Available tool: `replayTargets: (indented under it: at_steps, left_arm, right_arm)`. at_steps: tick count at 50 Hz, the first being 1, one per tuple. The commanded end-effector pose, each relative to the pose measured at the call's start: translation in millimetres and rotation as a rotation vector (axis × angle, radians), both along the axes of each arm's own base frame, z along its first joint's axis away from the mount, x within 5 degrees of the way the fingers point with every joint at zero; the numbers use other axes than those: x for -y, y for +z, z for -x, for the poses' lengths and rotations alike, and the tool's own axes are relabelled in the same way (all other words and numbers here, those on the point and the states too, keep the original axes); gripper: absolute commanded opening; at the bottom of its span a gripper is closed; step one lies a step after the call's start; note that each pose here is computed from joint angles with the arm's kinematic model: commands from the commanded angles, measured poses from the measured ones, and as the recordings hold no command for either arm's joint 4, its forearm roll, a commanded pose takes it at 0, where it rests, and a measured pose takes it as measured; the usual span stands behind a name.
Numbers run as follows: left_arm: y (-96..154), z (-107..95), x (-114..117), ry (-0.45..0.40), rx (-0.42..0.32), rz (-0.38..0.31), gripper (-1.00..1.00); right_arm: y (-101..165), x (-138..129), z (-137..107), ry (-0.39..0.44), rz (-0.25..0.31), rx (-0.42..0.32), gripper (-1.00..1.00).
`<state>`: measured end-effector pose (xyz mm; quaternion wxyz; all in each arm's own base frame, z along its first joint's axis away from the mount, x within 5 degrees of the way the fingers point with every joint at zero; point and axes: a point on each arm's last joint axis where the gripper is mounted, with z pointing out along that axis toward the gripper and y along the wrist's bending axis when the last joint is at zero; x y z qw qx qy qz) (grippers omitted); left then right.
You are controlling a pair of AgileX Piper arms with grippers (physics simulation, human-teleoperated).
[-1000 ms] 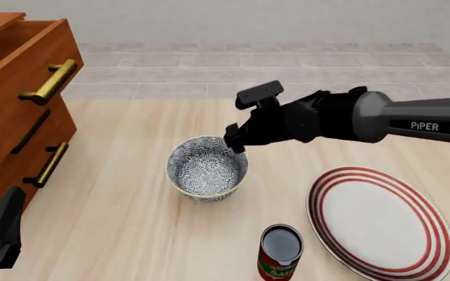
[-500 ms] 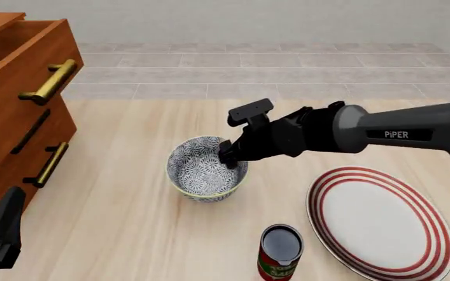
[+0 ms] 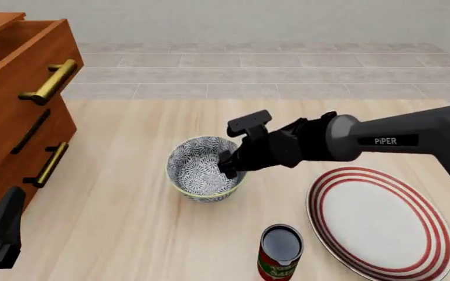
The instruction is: Put the bowl on the plate.
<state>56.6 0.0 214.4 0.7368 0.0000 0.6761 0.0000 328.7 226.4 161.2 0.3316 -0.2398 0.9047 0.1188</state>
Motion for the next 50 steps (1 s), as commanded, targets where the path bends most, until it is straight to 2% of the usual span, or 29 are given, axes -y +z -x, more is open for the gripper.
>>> replayTargets:
  at_steps: [1, 11, 12, 29, 44, 50]
  left_arm:
    - [0, 0, 0, 0.0, 0.0, 0.0, 1.0]
    - [0, 0, 0, 0.0, 0.0, 0.0, 1.0]
    - [0, 0, 0, 0.0, 0.0, 0.0, 1.0]
    - [0, 0, 0, 0.0, 0.0, 0.0, 1.0]
    - [0, 0, 0, 0.0, 0.0, 0.0, 1.0]
    - [0, 0, 0, 0.0, 0.0, 0.0, 1.0]
  right_arm:
    - [-7, 3, 1, -0.01, 0.002, -0.01, 1.0]
    - [-11, 2, 2, -0.015, -0.002, -0.017, 1.0]
    - [-11, 2, 1, -0.016, -0.002, -0.015, -1.0]
    - [-1, 3, -2, -0.006, -0.002, 0.007, -1.0]
    - [41, 9, -17, -0.003, -0.008, 0.081, -1.0]
    - [50, 4, -13, 0.008, -0.023, 0.093, -1.0]
